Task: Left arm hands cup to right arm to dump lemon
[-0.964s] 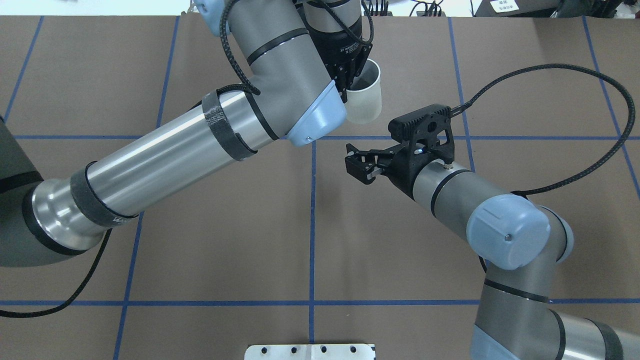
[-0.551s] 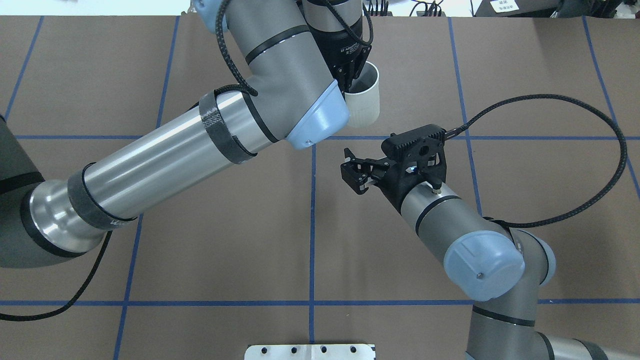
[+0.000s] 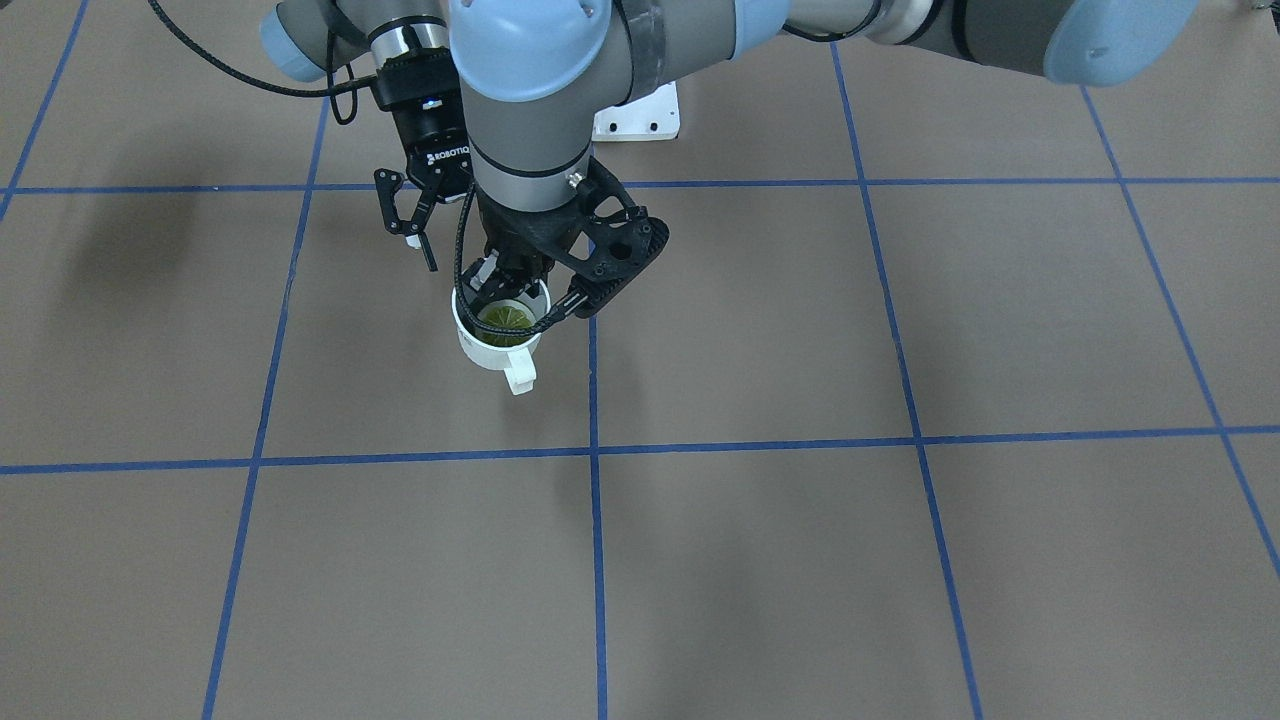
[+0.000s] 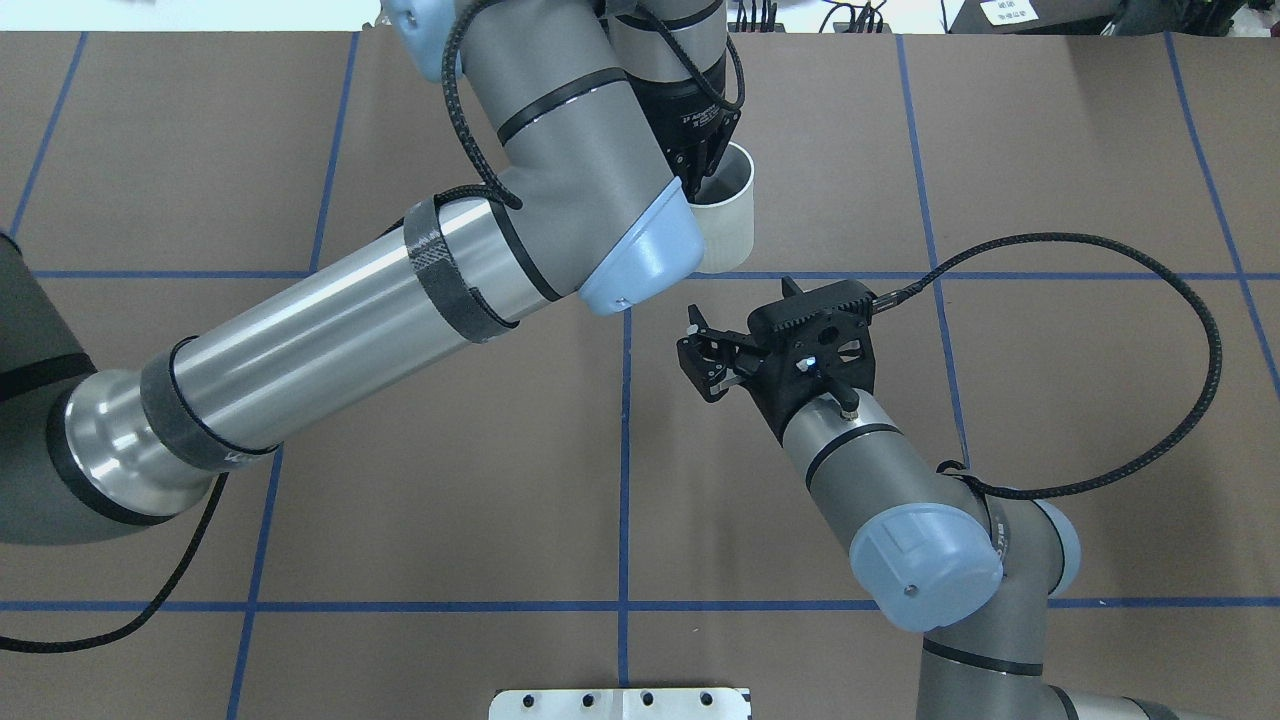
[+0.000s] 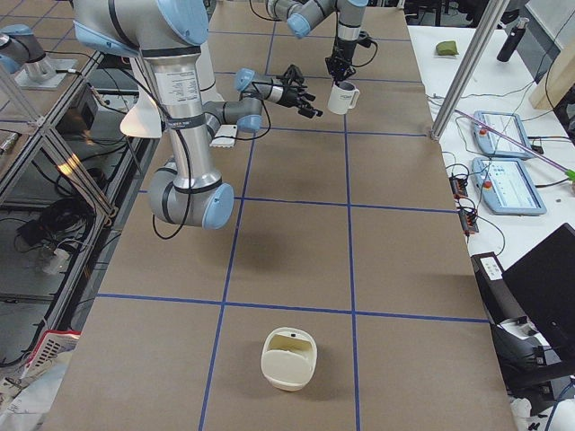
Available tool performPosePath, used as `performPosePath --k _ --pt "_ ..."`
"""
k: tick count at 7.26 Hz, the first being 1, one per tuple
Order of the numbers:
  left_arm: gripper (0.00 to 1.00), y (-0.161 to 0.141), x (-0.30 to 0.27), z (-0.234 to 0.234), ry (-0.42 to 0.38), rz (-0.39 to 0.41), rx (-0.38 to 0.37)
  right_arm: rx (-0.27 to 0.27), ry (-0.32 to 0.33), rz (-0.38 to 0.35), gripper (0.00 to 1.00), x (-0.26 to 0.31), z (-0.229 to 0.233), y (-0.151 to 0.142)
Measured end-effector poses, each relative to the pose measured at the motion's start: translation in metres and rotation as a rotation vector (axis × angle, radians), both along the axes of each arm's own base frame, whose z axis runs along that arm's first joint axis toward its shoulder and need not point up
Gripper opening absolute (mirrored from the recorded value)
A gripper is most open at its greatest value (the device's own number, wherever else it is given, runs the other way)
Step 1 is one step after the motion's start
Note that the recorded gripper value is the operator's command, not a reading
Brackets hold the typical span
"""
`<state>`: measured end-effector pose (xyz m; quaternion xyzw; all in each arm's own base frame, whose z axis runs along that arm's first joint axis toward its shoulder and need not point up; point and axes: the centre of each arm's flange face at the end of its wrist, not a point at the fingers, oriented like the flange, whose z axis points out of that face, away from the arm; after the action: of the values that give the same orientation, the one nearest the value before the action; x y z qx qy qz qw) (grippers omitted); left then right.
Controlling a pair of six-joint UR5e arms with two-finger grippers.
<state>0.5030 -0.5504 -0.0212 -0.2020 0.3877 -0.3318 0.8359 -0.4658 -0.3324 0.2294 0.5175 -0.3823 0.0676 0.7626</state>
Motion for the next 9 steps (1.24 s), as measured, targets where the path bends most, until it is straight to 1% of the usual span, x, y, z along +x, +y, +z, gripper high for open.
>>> performPosePath --k 6,9 --pt "0.00 0.019 0.008 -0.002 -0.010 0.026 -0.008 0.013 0.017 0.058 0.98 -0.006 0.002 -0.003" --pt "0.00 0.034 0.020 -0.006 -0.007 0.043 -0.014 0.014 0.017 0.064 0.98 -0.007 0.001 -0.004"
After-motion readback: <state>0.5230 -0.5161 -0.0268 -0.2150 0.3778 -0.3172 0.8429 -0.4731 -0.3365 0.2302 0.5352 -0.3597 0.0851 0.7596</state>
